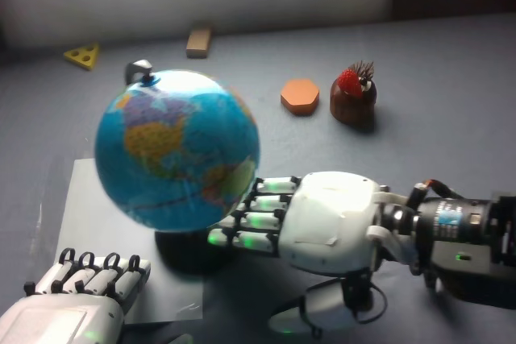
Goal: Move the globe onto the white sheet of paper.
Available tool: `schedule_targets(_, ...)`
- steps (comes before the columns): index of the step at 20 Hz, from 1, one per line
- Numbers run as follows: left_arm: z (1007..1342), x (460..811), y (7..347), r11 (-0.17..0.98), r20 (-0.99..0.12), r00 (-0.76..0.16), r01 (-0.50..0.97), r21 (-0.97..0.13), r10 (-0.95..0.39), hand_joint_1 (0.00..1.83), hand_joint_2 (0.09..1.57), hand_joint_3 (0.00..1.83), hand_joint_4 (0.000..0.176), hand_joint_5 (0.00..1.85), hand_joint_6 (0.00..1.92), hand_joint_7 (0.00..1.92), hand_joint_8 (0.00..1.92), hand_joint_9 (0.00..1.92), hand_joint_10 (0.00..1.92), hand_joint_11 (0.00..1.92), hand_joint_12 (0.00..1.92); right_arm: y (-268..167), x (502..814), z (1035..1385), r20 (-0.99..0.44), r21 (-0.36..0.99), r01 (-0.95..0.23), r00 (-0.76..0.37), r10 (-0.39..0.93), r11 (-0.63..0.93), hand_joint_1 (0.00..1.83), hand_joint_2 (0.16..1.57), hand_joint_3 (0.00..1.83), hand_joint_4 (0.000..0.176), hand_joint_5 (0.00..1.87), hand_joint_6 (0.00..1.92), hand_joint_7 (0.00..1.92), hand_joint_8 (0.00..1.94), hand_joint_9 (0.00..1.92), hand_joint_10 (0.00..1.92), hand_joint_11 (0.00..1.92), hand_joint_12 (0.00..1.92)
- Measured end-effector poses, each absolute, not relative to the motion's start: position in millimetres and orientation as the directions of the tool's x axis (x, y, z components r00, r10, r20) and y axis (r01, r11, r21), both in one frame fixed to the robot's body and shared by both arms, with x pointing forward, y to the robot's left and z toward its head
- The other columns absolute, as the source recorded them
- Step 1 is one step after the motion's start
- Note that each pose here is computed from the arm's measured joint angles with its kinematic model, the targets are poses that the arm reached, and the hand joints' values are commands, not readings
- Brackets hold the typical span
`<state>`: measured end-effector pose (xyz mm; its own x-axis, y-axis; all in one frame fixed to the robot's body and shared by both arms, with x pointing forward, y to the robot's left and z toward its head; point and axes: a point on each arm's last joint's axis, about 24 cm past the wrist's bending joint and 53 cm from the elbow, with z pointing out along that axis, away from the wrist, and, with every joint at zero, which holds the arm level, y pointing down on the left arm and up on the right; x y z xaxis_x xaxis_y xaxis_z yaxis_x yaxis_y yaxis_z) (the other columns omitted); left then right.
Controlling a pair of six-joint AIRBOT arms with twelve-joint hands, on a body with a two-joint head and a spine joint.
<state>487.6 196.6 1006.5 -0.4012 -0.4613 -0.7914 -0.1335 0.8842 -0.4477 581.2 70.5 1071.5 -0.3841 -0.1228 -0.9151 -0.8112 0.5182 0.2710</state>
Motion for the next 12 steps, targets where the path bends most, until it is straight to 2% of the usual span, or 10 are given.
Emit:
schedule_targets(8, 1015, 486, 196, 0.887, -0.795, -0.400, -0.124, -0.446, -0.456, 0.00, 1.21, 0.00, 0.000, 0.15, 0.00, 0.20, 0.00, 0.15, 0.00, 0.00, 0.51, 111, 584, 1081, -0.916, 0.273, -0.828, -0.379, -0.130, 0.490, 0.00, 1.22, 0.00, 0.000, 0.09, 0.01, 0.10, 0.00, 0.07, 0.01, 0.00, 0.00)
schedule_targets(12, 1015, 485, 196, 0.886, -0.794, -0.401, -0.127, -0.446, -0.457, 0.00, 1.21, 0.00, 0.000, 0.20, 0.01, 0.25, 0.01, 0.20, 0.01, 0.00, 0.61, 118, 588, 1081, -0.917, 0.271, -0.828, -0.377, -0.128, 0.490, 0.00, 1.22, 0.00, 0.000, 0.09, 0.01, 0.09, 0.00, 0.07, 0.01, 0.00, 0.00)
